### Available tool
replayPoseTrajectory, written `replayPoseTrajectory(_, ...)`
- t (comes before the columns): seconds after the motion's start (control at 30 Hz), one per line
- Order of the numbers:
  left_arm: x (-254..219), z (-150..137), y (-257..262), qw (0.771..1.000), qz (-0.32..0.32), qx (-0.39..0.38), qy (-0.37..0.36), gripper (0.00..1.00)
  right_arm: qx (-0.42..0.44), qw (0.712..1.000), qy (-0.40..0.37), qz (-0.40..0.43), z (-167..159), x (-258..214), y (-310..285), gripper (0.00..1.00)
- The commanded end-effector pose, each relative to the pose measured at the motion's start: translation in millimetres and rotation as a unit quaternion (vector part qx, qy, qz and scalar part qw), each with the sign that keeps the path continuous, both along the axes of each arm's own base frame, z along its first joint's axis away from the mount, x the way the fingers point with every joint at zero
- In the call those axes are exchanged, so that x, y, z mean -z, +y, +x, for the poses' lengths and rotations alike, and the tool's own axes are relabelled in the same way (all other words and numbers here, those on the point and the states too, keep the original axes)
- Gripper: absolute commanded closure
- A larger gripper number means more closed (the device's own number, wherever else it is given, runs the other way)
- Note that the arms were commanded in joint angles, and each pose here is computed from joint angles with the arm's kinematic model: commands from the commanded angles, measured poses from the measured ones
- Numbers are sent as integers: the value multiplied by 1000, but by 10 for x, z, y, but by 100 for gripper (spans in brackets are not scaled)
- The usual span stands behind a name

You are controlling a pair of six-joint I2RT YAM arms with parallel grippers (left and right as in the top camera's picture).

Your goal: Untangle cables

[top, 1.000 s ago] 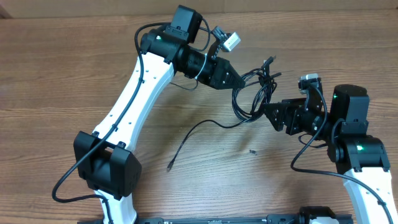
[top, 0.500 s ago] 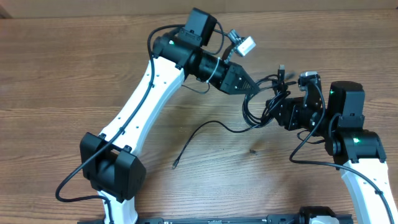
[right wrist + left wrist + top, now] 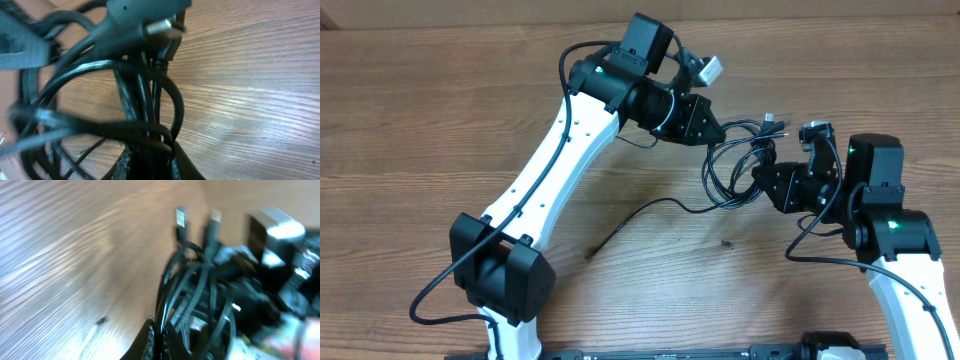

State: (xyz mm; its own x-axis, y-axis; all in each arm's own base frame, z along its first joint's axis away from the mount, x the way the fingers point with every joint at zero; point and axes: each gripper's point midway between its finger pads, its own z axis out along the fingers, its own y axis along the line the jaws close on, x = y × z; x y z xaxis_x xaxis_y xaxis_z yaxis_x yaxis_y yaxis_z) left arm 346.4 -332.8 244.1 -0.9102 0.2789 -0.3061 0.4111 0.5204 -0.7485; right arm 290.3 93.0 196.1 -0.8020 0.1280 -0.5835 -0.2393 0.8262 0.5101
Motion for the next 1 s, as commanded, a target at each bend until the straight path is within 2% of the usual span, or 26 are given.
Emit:
replayPoseTrajectory(0.0,133,430,288,984,86,-153,6,96,-37,999,-14,5,-53,-96,78,85)
replayPoseTrajectory(0.37,191,520,381,976,112,-188,0,96,-124,989,-51,62,-180,-296,335,85)
replayPoseTrajectory(0.5,291,538,533,966,151,-210,-1,96,-159,979,-83,98,-195,-472,448,84)
replayPoseTrajectory(0.57,301,539,566,965,154,-212,3,96,-159,979,-86,98,-190,-481,450,77)
replayPoseTrajectory(0.63,301,575,621,964,154,-219,5,96,-159,979,-86,98,-189,-481,448,65)
replayPoseTrajectory(0.8,241,542,600,971,121,-203,29,96,-147,982,-85,84,-152,-445,409,62)
replayPoseTrajectory(0.97,137,435,467,984,78,-156,39,96,-115,989,-78,50,-70,-352,303,61)
